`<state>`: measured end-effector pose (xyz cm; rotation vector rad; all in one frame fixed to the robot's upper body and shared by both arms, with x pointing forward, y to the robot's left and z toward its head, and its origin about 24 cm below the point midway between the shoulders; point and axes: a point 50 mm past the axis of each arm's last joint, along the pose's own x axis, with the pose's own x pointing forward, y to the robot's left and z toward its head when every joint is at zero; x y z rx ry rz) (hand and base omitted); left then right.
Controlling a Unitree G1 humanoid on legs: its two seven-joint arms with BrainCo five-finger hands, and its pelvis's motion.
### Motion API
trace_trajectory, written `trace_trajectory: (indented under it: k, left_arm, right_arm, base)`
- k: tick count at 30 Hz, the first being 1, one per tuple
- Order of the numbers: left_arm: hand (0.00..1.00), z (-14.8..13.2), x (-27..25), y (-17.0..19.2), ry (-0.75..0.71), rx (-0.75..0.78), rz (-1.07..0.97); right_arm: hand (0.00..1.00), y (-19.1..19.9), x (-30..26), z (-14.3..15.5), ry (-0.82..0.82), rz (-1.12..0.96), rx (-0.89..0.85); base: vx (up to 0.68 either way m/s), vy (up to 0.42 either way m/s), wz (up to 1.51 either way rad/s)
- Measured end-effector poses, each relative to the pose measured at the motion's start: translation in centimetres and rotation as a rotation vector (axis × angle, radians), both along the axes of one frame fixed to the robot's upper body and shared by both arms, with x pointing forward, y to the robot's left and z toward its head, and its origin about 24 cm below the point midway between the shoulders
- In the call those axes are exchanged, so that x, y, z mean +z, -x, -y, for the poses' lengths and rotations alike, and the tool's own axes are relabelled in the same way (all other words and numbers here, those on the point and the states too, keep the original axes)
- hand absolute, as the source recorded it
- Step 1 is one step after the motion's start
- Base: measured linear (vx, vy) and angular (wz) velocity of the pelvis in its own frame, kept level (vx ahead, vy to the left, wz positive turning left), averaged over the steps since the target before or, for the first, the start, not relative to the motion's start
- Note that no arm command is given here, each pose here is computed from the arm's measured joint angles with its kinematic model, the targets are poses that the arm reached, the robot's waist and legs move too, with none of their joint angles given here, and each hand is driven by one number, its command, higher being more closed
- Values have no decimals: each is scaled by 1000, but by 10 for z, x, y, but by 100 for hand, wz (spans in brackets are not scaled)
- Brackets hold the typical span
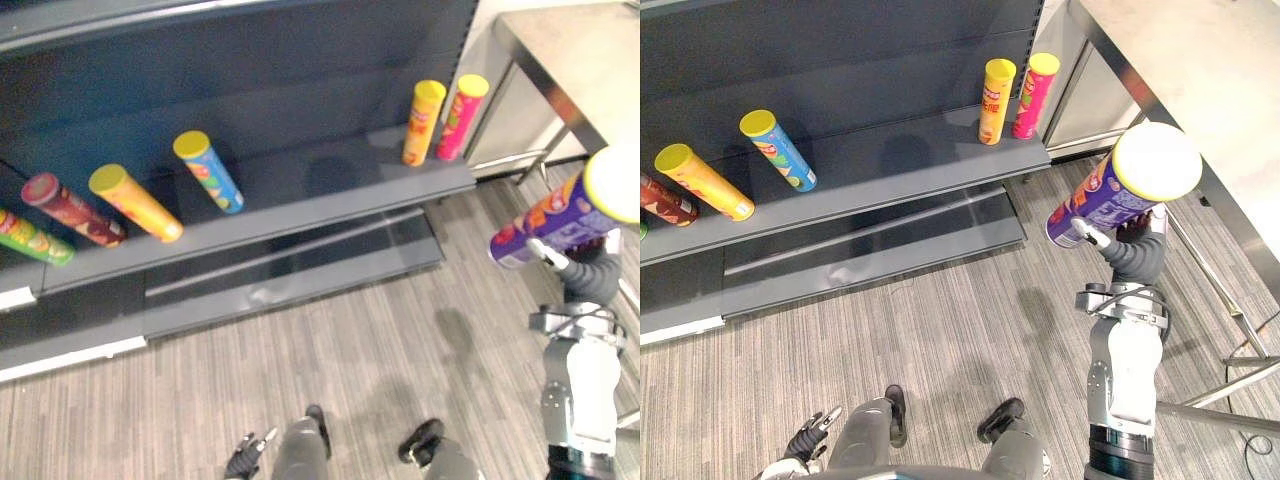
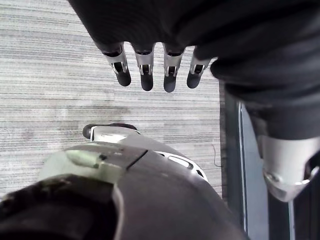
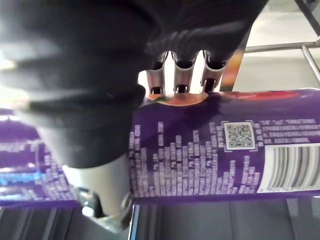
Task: Put the gum and the chips on the shelf.
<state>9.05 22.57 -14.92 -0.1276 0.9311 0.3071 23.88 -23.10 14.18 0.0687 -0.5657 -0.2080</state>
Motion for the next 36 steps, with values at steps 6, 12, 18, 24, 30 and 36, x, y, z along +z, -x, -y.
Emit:
trace_trajectory:
  k: [6,12,18,24,30,36]
  left_arm:
    - [0,-1,4,-6,8,30,45]
    - [0,-4,7,-8,-20,7,54]
    - [0,-10,8,-11,-44,-11,56]
    - [0,4,-2,5,4,9,-4]
    - [0,-1,1,0,-6,27,19]
    - [0,-1,0,2,-4,38,5]
  right_arm:
    - [100,-14,-8,-31,14,-44,142]
    - [100,-12,-19,-46,37,-88,231]
    - [100,-9,-24,-53,52,-105,291]
    - [100,-4,-21,-53,78,-97,317]
    - [100,-6,-20,-57,-11,-67,328]
    - [100,-4,-24,-75,-33,-79,422]
  base:
    - [5,83,-3]
    - [102,243,56]
    - [283,44,97]
    - [316,-76,43]
    - [193,11,5]
    - [-9,41,11]
